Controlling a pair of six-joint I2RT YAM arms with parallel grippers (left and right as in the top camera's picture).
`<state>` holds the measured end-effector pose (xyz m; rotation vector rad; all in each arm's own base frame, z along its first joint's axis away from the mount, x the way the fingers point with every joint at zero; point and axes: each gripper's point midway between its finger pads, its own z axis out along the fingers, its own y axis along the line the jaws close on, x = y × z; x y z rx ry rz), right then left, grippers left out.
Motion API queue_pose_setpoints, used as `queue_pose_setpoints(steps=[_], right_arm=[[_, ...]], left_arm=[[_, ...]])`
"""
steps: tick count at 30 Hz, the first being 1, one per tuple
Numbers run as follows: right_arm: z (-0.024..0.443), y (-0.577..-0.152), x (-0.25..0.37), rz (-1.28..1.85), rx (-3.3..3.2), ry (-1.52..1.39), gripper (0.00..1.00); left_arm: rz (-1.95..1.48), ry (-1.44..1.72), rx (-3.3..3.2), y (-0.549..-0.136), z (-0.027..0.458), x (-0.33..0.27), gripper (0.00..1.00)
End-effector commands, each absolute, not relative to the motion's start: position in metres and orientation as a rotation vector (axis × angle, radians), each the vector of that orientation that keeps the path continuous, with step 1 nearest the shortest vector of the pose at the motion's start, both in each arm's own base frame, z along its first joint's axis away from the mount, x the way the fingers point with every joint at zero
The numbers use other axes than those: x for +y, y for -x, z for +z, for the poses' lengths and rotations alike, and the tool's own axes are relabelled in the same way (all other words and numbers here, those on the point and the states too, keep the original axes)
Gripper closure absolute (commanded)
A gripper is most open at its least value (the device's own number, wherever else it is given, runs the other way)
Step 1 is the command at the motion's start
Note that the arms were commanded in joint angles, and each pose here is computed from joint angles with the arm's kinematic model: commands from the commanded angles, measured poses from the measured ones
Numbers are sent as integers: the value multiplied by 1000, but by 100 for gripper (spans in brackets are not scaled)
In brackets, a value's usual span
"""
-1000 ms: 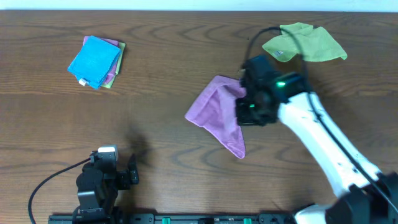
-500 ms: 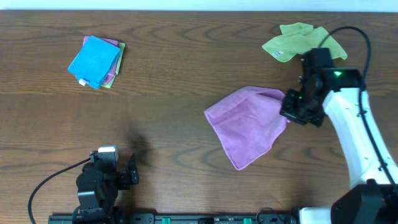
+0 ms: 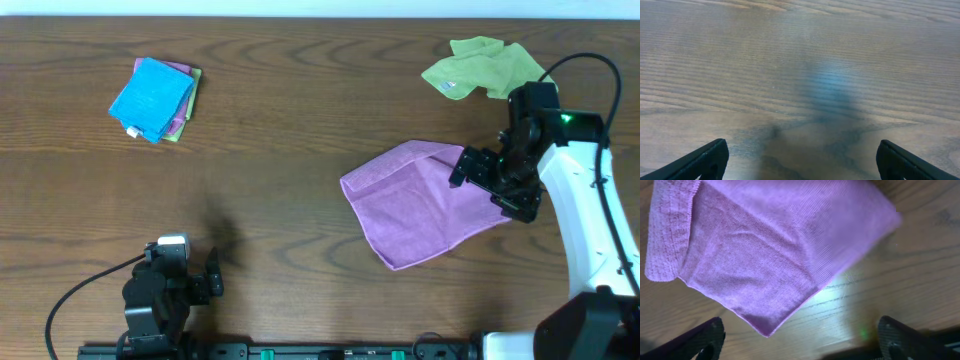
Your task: Fold the cloth
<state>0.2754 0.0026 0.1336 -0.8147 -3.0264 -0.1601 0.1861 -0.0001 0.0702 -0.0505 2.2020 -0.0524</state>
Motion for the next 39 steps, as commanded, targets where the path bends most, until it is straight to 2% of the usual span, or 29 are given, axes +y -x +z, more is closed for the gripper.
queue_pose_setpoints(steps=[1, 2, 3, 11, 17, 24, 25, 26, 27, 29, 30, 32, 34, 35, 36, 37, 38, 39], right_arm=[[134, -281, 3, -189, -3040, 797, 32], [134, -284, 8, -234, -3061, 743, 88], [135, -286, 11, -269, -3068, 718, 99], [165, -298, 62, -776, -3133, 338, 99], [217, -288, 62, -833, -3313, 253, 99], [268, -231, 62, -762, -3520, 80, 99], [271, -222, 64, -765, -3529, 39, 87], [274, -212, 67, -768, -3535, 1, 57], [276, -203, 70, -775, -3532, -23, 32], [283, -186, 78, -825, -3532, -125, 14], [286, -181, 81, -855, -3534, -155, 10], [291, -175, 85, -903, -3536, -186, 9], [294, -171, 88, -939, -3536, -202, 11], [295, -171, 88, -942, -3538, -204, 22], [295, -171, 88, -940, -3540, -202, 42], [295, -170, 88, -942, -3538, -202, 55], [294, -169, 88, -940, -3531, -198, 59], [292, -167, 88, -936, -3522, -192, 52]], left_arm=[[-52, 60, 2223, -184, 64, 0, 5], [-52, 61, 2223, -184, 63, 0, 5], [-52, 60, 2223, -184, 64, 0, 5], [-52, 60, 2223, -184, 64, 0, 5], [-52, 60, 2223, -184, 64, 0, 5], [-44, 57, 2203, -186, 67, 1, 5], [-49, 56, 2185, -189, 71, 1, 5], [-90, 65, 2168, -191, 75, -4, 5], [-181, 86, 2152, -193, 78, -13, 5], [-480, 214, 2130, -192, 87, -41, 5], [-670, 310, 2131, -188, 91, -57, 5], [-992, 479, 2143, -176, 98, -84, 5], [-1107, 569, 2144, -173, 101, -91, 5], [-1115, 591, 2142, -173, 101, -91, 5], [-1126, 604, 2138, -173, 102, -91, 5], [-1133, 623, 2136, -173, 102, -91, 4], [-1144, 644, 2134, -173, 102, -91, 5], [-1169, 696, 2128, -173, 103, -91, 4]])
